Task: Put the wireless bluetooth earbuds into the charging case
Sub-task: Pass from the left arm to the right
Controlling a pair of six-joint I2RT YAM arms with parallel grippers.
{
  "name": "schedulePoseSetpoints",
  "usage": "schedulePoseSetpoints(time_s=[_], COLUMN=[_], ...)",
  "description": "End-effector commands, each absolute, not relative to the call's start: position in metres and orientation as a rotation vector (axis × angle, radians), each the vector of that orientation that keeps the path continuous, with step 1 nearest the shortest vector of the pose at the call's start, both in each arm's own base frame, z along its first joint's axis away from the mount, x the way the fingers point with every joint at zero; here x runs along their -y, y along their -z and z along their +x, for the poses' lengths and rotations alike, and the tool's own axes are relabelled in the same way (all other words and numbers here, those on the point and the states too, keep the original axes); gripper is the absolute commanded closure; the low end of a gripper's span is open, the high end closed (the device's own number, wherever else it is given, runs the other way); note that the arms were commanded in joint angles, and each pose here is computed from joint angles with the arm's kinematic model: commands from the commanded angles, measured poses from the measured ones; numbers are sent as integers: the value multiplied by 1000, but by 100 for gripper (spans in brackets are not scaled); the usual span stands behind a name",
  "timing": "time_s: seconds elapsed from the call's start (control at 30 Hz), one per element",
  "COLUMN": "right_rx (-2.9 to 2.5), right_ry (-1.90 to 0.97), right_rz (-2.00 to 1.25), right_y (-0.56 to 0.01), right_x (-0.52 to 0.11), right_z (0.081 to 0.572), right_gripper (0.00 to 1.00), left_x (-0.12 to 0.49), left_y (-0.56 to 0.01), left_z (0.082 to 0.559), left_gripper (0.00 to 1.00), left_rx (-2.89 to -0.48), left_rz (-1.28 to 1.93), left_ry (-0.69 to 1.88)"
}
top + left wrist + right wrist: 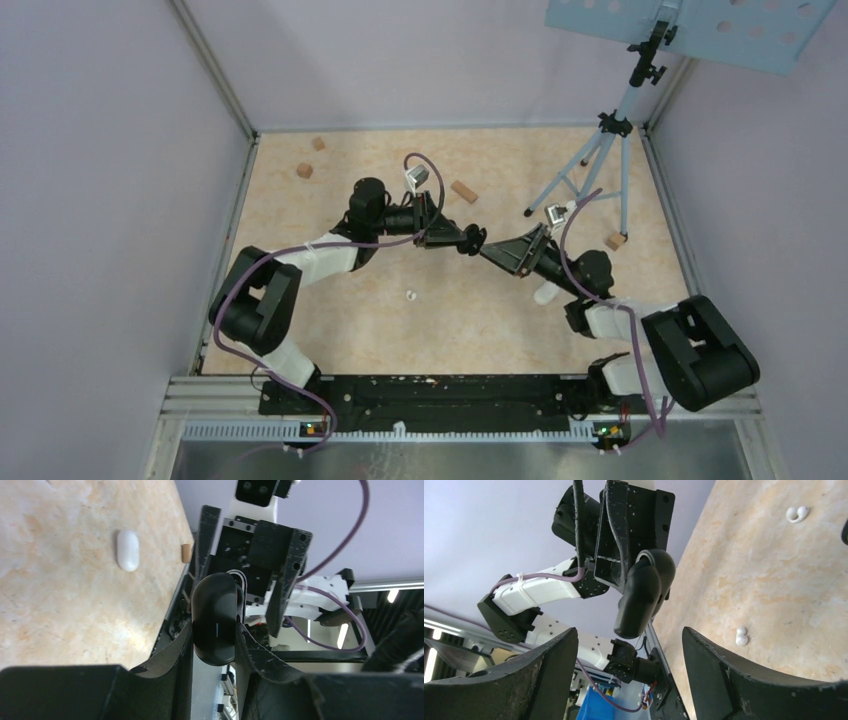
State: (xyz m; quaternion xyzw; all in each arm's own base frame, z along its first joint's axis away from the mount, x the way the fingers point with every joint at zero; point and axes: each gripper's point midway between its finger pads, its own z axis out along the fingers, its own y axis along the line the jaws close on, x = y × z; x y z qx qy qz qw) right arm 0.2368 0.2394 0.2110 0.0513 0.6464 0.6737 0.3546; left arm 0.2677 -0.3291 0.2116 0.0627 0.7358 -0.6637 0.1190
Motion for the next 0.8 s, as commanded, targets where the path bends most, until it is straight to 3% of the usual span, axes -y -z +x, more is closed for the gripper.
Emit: schedulePoseSetpoints(time_s=[0.0, 0.77], right_rx=[-1446, -1364], right_ry=[-1827, -1909], right_rz=[-10, -11], right_y=[-259, -272], right_x=[-240, -245], right_z=[232, 244], right_gripper=[26, 56], left_x=[325, 321], left_y=[-254, -261], left_z=[253, 245], left_gripper=[98, 97], left_rx=[-2014, -2000], left_rz=[282, 272], left_ry=[2035, 2057])
